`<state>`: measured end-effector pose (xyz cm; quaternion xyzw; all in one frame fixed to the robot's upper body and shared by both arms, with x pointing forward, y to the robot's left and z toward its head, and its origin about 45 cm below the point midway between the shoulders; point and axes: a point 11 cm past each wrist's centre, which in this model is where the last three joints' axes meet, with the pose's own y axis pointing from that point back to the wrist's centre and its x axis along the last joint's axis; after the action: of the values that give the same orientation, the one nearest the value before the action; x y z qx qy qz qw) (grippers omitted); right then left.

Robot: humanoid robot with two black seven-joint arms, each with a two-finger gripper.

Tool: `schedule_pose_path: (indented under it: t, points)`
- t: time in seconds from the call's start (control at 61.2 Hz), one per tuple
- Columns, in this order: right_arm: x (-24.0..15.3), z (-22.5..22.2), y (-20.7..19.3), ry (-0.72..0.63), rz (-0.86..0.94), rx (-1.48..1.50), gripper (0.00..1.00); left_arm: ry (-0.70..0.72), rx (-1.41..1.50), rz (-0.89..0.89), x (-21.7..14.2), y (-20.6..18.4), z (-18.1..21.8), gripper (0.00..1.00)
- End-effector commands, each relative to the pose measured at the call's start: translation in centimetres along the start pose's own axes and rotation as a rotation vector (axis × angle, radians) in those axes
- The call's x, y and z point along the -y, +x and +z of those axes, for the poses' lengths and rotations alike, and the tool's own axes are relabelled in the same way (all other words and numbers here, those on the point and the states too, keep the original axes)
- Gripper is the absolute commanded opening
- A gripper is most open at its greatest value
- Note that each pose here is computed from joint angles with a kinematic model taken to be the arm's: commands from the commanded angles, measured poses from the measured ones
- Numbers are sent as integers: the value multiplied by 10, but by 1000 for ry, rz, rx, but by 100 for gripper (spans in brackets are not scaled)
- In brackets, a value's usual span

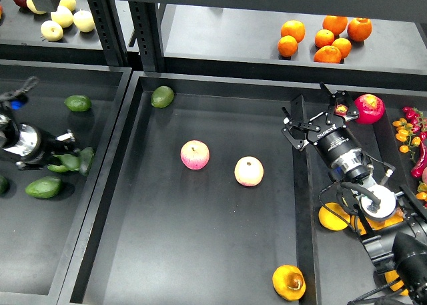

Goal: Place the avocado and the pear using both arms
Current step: 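Lift the avocado and carry it into the avocado bin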

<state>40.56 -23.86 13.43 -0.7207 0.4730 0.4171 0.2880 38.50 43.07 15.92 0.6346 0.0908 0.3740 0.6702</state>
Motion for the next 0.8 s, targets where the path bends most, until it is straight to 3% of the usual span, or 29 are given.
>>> schedule_pose_path:
  t: [0.0,0.784]
  points:
    - [0,0,0,0,1,0,100,36,-31,24,-2,10,-18,22]
    - [1,0,-1,0,-2,-1,100,195,-146,91,3,31,-84,25]
